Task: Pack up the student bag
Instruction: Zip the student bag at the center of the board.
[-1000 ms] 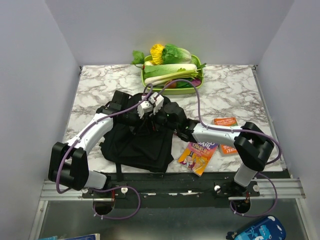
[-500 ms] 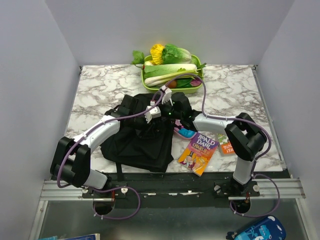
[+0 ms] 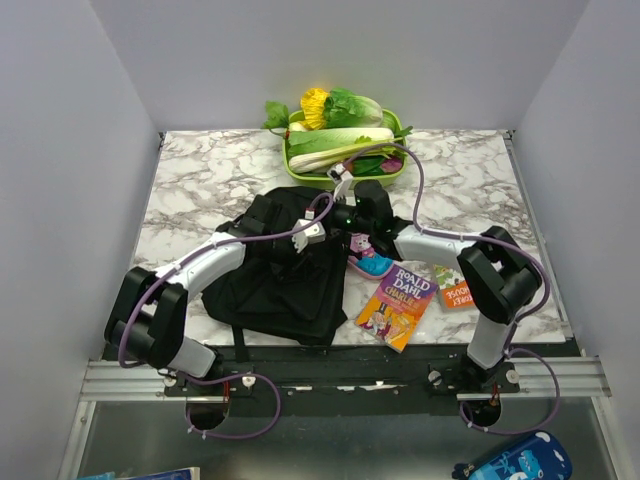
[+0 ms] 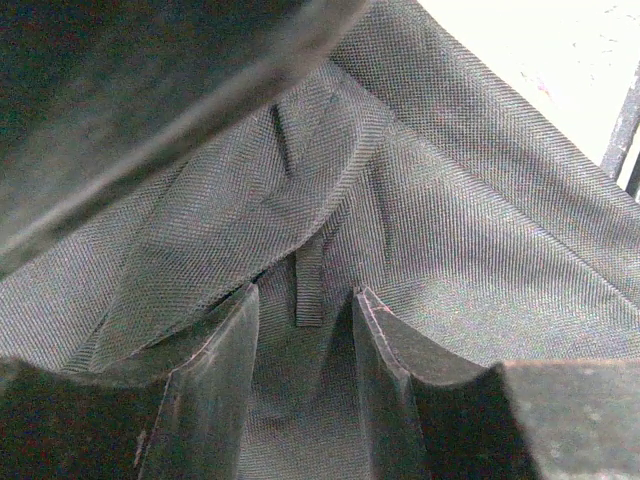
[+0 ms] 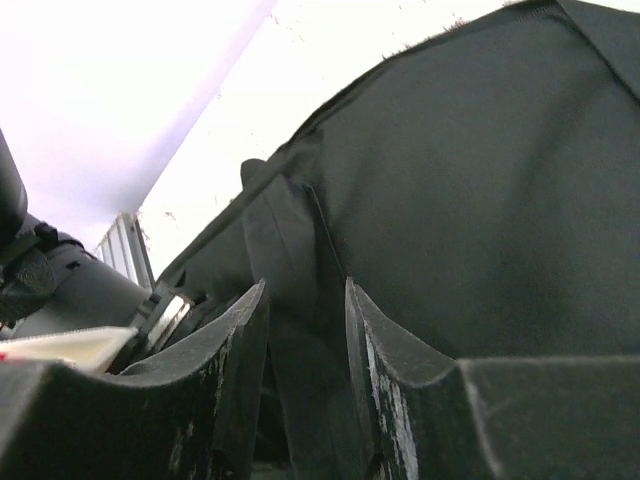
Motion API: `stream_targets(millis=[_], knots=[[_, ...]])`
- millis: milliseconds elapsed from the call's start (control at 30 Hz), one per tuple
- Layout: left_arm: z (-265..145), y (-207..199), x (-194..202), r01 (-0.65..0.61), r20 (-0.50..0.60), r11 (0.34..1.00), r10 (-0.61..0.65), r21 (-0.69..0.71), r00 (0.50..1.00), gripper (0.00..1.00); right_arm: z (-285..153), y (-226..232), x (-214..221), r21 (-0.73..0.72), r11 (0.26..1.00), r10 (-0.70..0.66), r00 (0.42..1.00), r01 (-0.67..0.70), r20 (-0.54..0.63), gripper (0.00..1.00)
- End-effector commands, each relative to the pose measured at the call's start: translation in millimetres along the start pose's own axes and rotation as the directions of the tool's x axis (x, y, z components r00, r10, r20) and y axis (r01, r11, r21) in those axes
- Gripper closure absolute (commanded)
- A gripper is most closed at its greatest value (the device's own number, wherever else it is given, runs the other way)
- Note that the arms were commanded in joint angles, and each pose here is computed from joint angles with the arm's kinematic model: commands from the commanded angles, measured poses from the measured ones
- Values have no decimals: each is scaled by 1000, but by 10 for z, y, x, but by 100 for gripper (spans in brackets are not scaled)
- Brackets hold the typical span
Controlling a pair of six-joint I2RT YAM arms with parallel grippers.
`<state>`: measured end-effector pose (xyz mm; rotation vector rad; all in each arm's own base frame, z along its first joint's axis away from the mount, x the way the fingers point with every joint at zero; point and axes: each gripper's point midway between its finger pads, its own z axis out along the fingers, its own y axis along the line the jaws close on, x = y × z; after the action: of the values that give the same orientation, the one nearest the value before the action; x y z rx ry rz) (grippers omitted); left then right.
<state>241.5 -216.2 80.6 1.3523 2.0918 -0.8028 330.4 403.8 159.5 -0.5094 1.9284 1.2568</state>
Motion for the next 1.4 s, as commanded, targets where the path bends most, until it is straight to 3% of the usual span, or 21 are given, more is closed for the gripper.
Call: stream_targets(millis=[0, 100, 233, 333, 700, 1000, 1133, 1233, 1300, 1333, 1367], knots=[[96, 133, -19, -31, -23, 999, 30, -34, 999, 49, -186, 36, -62, 6, 1000, -9, 999, 9, 33, 56], [151, 134, -22, -24, -28, 1000, 24, -11, 999, 62, -351, 3, -8, 54, 998, -28, 999, 26, 31, 55], [157, 105, -55, -20, -32, 1000, 21, 9, 999, 89, -596, -77, 183, 139, 990, -23, 999, 26, -27, 51], [91, 121, -111, -27, -33, 1000, 27, -11, 999, 100, -776, -82, 284, 177, 984, -18, 998, 28, -57, 47], [-381, 76, -474, -58, 20, 990, 61, -128, 998, 100, -987, 85, 679, 142, 986, 114, 971, -85, -210, 44], [-424, -56, -314, -24, 1, 993, 24, -113, 1000, 100, -980, 198, 824, 90, 990, 130, 940, -107, -315, 37], [-422, -73, -295, -14, -4, 994, 14, -107, 1000, 100, -947, 117, 1057, 133, 983, 172, 898, -128, -406, 36], [-373, -138, -247, -4, -9, 997, 3, -77, 1000, 99, -936, 106, 1071, 144, 983, 165, 901, -115, -401, 35], [-289, -196, -182, 8, -34, 999, -9, -44, 999, 81, -935, 91, 1066, 153, 982, 161, 905, -109, -394, 35], [-250, -222, -140, 12, -47, 999, -13, -32, 999, 63, -934, 83, 1064, 156, 982, 161, 905, -107, -393, 35], [-206, -241, -103, 12, -61, 1000, -13, -19, 998, 56, -935, 67, 1070, 164, 981, 163, 906, -106, -390, 35]])
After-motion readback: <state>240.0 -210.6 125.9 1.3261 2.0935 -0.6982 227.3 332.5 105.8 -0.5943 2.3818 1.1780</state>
